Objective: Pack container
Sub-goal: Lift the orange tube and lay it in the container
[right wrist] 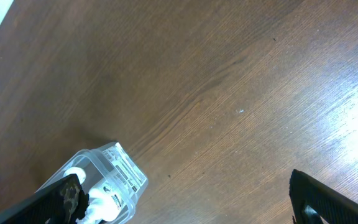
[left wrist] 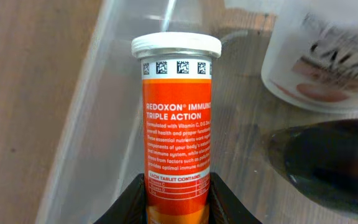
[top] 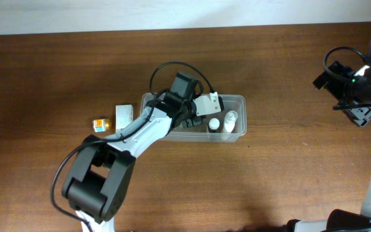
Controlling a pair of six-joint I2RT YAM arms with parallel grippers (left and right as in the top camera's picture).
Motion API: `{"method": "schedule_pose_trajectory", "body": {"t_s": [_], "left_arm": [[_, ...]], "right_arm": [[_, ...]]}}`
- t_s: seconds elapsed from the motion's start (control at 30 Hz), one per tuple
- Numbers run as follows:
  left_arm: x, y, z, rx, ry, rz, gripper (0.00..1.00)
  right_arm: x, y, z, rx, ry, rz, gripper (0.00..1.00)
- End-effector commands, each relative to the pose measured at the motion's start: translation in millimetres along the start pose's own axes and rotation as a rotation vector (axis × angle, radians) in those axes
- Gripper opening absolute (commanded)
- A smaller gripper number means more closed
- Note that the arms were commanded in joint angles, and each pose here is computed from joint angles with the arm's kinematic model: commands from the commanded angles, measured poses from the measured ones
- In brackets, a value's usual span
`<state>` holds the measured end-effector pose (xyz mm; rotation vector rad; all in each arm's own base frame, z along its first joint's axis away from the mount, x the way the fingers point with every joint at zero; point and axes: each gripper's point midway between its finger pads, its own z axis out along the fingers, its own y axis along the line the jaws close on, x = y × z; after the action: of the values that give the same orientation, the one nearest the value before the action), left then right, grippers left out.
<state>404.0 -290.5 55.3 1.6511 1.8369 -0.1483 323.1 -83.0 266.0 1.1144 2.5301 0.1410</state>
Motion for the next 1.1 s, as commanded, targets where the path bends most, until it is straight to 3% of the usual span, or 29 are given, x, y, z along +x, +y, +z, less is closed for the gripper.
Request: {"method": "schedule_pose_trajectory", "body": {"t_s": [0.0,0.27,0.53,0.83,1.07], "left_arm": [[6,-3,9,0.010,0.008,0.008,0.02],[6,-1,14,0.001,0.000,-0.004,0.14],[5,0,14,-0.004,-0.004,-0.034,0.38],[1,4,10,-0.015,-0.009,-0.042,0.36],[-23,30,-40,-0.123,-0.035,-0.138,0.38]], "right_arm": [[-2,-1,1,0.001,0.000,-0.003,0.99],[-2,-1,1,0.001,0.000,-0.003,0.98],[-2,-1,1,0.001,0.000,-0.003,0.98],[-2,-1,1,0.001,0.000,-0.004,0.98],[-2,-1,1,0.001,0.000,-0.003,0.98]]}}
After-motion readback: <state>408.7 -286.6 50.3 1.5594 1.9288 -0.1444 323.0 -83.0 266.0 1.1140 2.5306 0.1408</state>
